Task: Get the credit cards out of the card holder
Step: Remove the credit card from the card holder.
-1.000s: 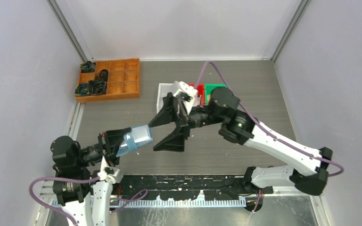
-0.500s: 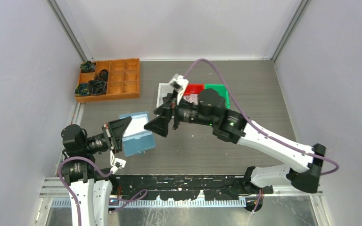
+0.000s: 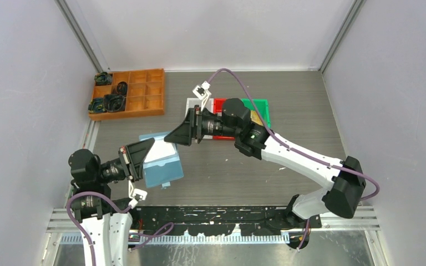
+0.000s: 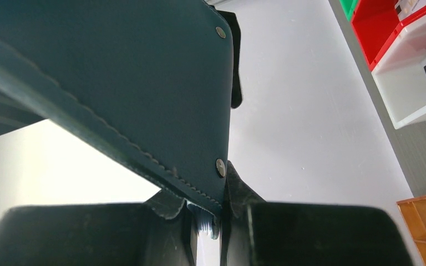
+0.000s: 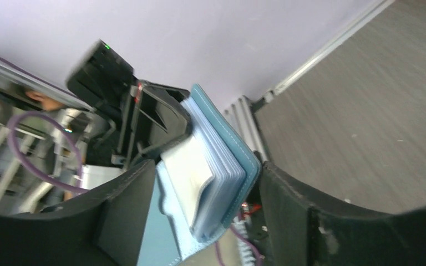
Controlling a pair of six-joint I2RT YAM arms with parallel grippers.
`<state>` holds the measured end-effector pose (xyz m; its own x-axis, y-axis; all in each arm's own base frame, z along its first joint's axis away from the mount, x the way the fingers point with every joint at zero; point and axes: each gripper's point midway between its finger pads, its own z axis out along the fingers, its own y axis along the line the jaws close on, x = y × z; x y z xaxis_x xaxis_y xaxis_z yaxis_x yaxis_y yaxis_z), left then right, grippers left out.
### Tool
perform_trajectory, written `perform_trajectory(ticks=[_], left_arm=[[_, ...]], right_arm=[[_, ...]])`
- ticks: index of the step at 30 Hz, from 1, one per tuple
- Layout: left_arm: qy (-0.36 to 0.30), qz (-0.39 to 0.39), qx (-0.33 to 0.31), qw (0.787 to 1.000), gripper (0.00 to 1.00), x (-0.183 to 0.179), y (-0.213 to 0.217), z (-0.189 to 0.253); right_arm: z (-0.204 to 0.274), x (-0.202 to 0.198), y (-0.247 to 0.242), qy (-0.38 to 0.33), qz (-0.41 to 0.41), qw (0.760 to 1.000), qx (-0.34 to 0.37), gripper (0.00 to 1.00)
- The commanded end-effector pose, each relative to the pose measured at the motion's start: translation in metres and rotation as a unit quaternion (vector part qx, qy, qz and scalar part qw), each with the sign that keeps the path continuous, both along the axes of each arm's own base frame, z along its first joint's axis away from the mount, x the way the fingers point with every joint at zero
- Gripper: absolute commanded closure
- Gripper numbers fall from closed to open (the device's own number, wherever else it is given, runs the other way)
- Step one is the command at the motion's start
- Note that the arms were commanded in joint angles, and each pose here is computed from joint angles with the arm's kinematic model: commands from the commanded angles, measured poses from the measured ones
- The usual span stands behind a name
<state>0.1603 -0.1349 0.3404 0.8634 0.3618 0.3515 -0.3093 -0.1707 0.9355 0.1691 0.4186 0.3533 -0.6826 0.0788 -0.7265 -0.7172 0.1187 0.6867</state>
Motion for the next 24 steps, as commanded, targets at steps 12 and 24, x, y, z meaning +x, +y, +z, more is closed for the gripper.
perform_trajectory(ticks=[12,24], left_arm=[[-0.305,0.024,0.125,0.944,1.00,-0.009,-0.001,0.043],[-0.226,0.024,0.095,0.969,0.57,-0.011,0.000,0.031]], right_arm=[[0.031,-0.024,0.012,0.086,0.082,0.987,0.106,0.32],[0.050,-0.020,-0.002,0.022,0.070,0.992,0.101,0.99]])
